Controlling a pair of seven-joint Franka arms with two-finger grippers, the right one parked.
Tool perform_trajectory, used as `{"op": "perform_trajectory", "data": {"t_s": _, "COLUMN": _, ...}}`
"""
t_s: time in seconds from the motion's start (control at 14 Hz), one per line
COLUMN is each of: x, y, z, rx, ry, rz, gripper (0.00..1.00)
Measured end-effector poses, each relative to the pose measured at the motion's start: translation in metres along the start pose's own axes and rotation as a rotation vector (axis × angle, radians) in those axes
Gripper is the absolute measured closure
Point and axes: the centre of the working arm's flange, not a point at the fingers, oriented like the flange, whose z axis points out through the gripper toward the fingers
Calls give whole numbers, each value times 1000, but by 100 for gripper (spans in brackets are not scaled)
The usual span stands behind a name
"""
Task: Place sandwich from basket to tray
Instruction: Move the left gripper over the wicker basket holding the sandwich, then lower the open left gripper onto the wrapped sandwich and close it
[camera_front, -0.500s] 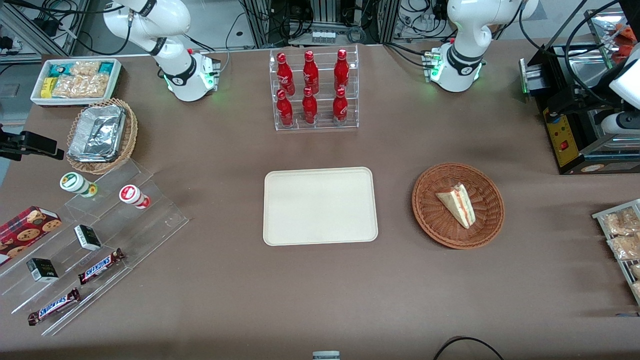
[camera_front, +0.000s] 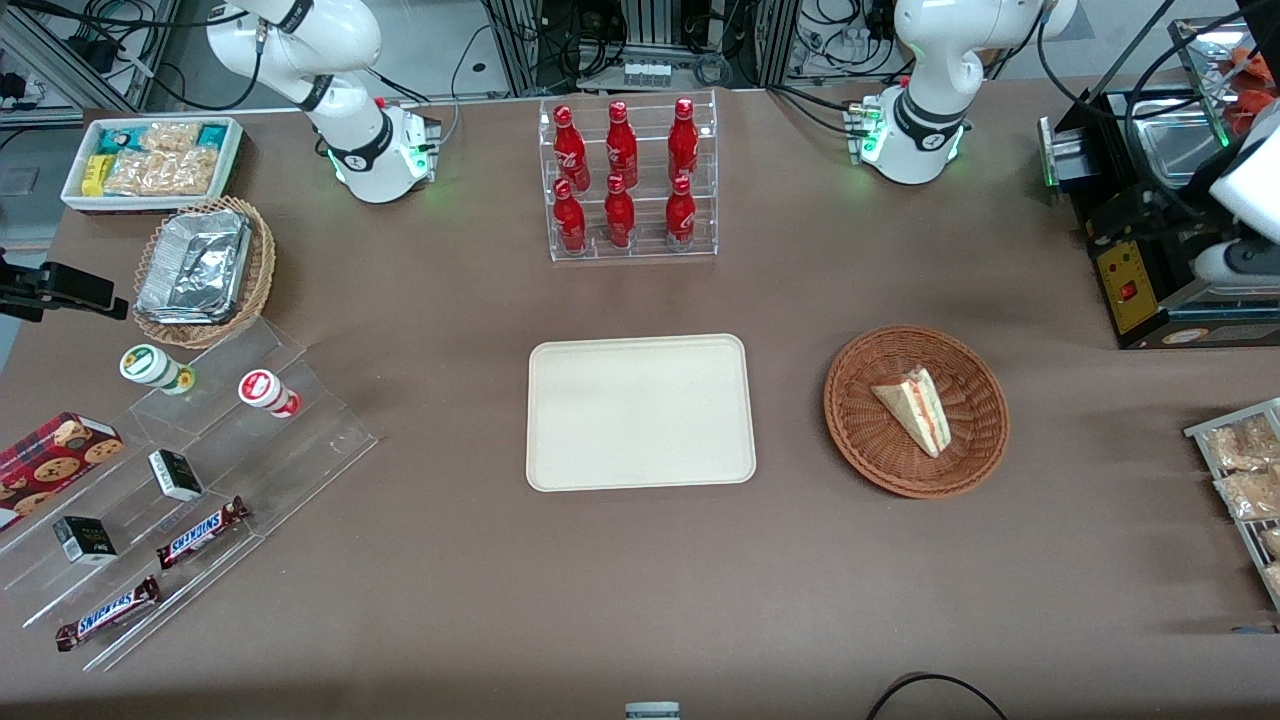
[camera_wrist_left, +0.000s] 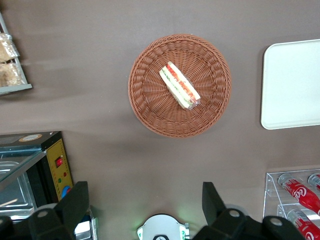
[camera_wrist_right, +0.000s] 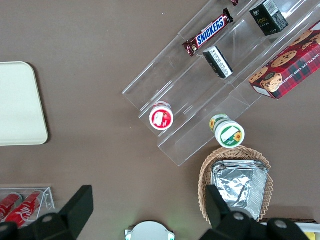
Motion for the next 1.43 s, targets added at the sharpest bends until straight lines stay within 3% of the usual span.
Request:
{"op": "perform_trajectory", "data": {"t_s": 0.29, "x": 34, "y": 2, "z": 44, "rx": -3, "ry": -47, "rz": 6, "gripper": 0}}
{"op": "perform_trajectory", "data": {"t_s": 0.86, "x": 63, "y": 0, "z": 146, "rx": -3, "ry": -33, "rz": 4, "gripper": 0}}
{"op": "perform_trajectory", "data": {"t_s": 1.21, "x": 61, "y": 8, "z": 176, "rx": 0, "ry": 1, "rz": -75, "gripper": 0}}
{"op": "perform_trajectory", "data": {"t_s": 1.43, "x": 50, "y": 21, "z": 195, "rx": 0, "ry": 57, "rz": -146, "gripper": 0}}
